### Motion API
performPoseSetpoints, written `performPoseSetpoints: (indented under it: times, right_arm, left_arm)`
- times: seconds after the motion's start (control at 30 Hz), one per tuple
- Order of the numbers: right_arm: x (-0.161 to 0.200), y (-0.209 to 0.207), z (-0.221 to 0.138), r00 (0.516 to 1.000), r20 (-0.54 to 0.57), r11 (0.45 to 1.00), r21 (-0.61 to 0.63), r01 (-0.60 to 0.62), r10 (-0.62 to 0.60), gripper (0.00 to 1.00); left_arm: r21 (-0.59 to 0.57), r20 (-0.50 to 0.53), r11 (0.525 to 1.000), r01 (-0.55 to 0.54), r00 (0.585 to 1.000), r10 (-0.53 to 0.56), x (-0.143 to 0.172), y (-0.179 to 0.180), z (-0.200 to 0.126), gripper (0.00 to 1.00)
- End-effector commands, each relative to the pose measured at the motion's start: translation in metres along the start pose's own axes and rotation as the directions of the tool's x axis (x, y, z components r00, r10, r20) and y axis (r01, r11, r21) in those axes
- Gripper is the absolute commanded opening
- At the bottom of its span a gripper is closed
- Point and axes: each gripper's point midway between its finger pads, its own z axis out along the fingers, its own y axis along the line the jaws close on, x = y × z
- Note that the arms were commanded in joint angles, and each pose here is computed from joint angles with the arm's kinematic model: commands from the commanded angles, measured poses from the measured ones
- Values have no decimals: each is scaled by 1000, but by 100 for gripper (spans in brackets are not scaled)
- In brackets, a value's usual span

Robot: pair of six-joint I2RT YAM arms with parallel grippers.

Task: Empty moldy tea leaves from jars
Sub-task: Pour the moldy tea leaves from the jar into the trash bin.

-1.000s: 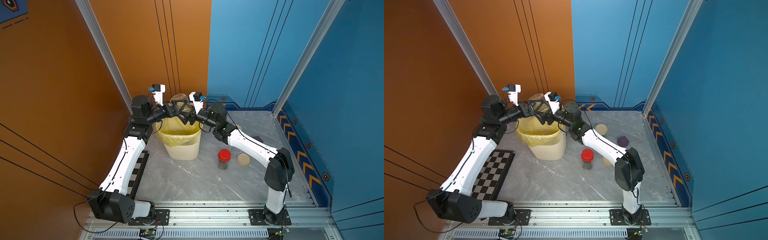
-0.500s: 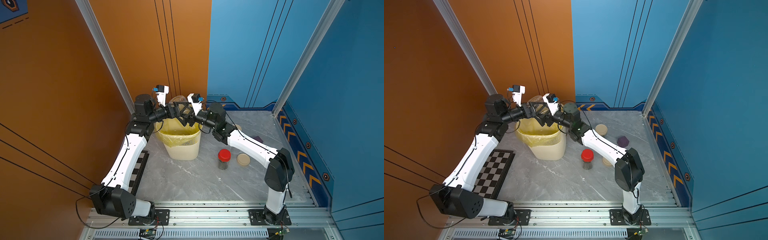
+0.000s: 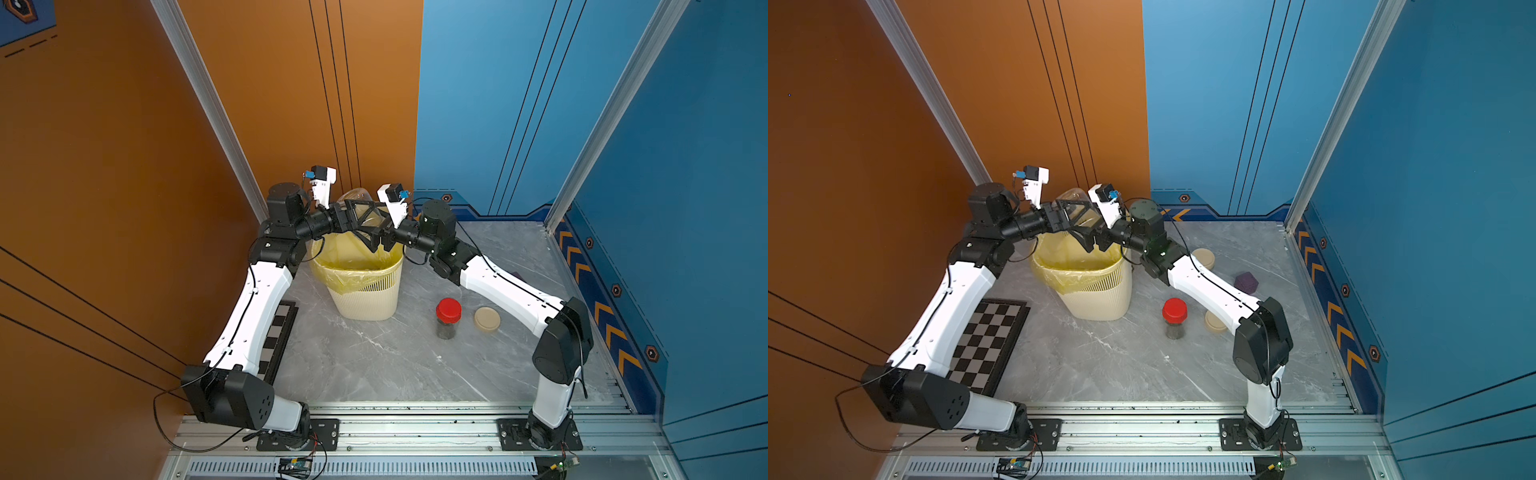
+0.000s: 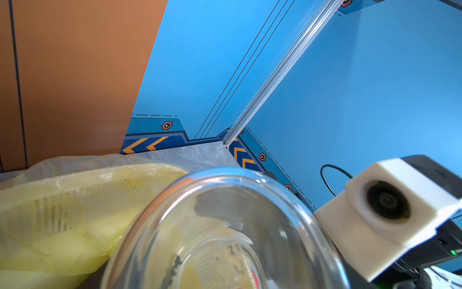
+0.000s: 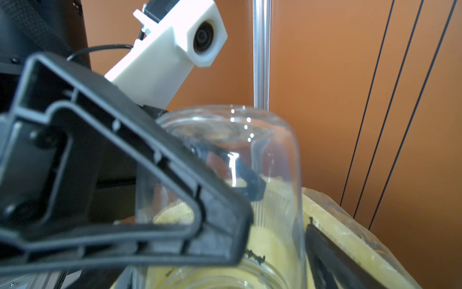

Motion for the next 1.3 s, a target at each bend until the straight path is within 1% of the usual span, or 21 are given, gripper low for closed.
performPoseSetpoints:
  times: [0.0,0.07,0.1,0.13,0.2,0.27,0.3,0.37,0.47,0.53,0.6,0.67,0.7,0.73,0.83,0.9,1.03,1.07,1.1,1.17,1.27]
  right_arm:
    - [-17,6,-11,1000,2,1000,-23,-1,1,99]
    - [-14,9,-12,1000,-22,999,-34,-8,7,100]
    - [-13,-7,-20,999,-35,1000,-8,-12,12,100]
    - [-12,-9,-26,999,-39,1000,-1,-16,16,100]
    - [-19,-15,-42,1000,-7,999,30,-26,26,100]
    - [-25,-17,-60,999,24,998,51,-44,43,100]
    - [-28,-18,-69,998,35,997,65,-47,45,100]
    - [-30,-16,-83,998,42,996,82,-45,41,100]
    - [-31,-16,-100,998,47,993,111,-37,32,100]
    - [-32,-18,-110,997,58,991,126,-48,41,100]
    - [-32,-21,-118,996,72,988,139,-61,52,100]
    - [-32,-22,-124,995,79,987,147,-69,58,100]
    - [-32,-22,-125,995,80,986,148,-74,63,100]
    - [-33,-22,-128,995,84,986,152,-73,60,100]
    - [-31,-24,-132,994,81,984,160,-80,67,100]
    - [-29,-25,-134,994,82,983,160,-88,75,100]
    - [-27,-28,-136,992,90,982,162,-102,88,100]
    - [-28,-28,-136,992,92,981,162,-104,90,100]
    - [-28,-28,-136,991,95,981,161,-108,93,100]
    - [-29,-29,-136,991,99,981,162,-110,95,100]
    - [-29,-29,-136,990,106,981,158,-114,98,100]
  left_arm:
    - [13,75,998,-59,996,57,-27,-17,-13,29]
    - [-3,83,998,-60,995,60,-28,-14,-15,29]
    - [-13,84,998,-65,994,66,-29,-12,-16,29]
    - [-32,82,997,-74,994,76,-29,-9,-17,29]
    - [-81,43,992,-101,994,104,-22,-3,-15,29]
    - [-127,-1,979,-158,987,159,-15,-1,-12,29]
    - [-149,-37,967,-206,978,203,-9,-3,-10,29]
    - [-198,-123,930,-308,950,288,6,-6,-4,30]
    - [-233,-254,856,-462,878,405,28,-13,6,30]
    - [-233,-357,782,-578,799,484,46,-17,14,31]
    - [-222,-440,734,-642,738,512,59,-16,21,31]
    - [-235,-511,663,-710,671,537,65,-10,24,30]
    - [-245,-528,634,-733,649,547,65,-8,25,31]
    - [-255,-534,626,-737,647,545,64,-6,24,31]
    - [-276,-518,645,-713,675,525,57,-2,22,30]
    - [-291,-514,647,-705,686,516,54,1,20,30]
    - [-335,-534,598,-728,670,516,47,11,13,30]
    - [-356,-535,584,-729,672,513,42,14,9,30]
    - [-377,-521,589,-715,690,503,36,16,5,30]
    - [-405,-457,653,-640,760,462,25,16,-1,30]
    - [-398,-360,769,-500,856,371,15,12,-1,30]
